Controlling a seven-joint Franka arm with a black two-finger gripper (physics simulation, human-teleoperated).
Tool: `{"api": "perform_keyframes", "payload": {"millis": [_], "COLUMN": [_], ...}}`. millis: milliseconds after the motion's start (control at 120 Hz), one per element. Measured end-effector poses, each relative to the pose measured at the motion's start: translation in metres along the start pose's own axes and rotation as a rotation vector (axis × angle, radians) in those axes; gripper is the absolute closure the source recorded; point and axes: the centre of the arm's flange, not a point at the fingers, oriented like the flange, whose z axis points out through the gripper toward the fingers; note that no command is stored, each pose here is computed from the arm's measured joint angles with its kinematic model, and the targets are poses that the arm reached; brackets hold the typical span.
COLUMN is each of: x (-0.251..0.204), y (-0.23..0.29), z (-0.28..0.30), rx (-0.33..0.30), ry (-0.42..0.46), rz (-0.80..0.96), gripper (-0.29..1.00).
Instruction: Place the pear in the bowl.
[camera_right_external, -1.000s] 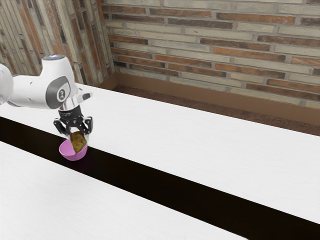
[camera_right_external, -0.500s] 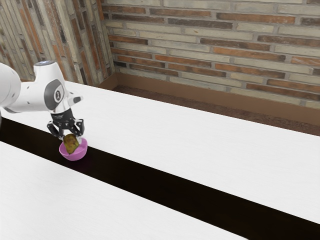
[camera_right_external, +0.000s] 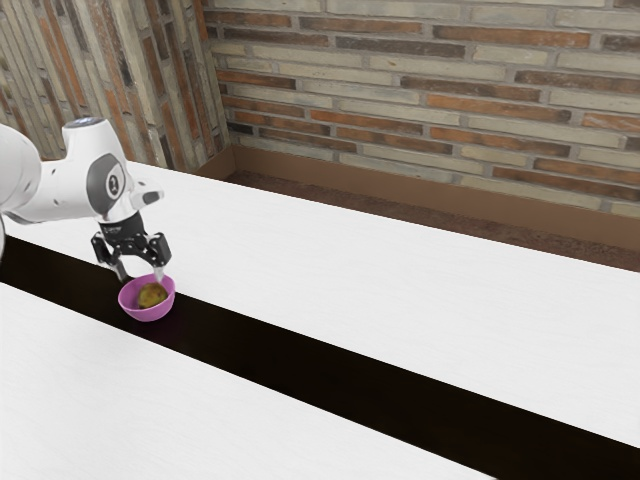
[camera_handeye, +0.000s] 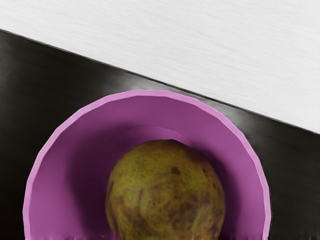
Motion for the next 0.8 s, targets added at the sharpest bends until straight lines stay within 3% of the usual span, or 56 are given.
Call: {"api": "perform_keyframes", "payload": {"millis": [150,425,608,800], "x": [-0.016,-0.123,-0.131,-0.154], "y": [0.035,0.268,0.285,0.306], "z": [-0.080,-0.258,-0.317,-0.333], "rx": [-0.063,-0.066,-0.034,-0.037], "ry": [0.059,0.163,0.153,0.088], "rz": [0.102,0.593,0.574,0.563], "gripper": [0.04,0.01,0.01,0.00]}}
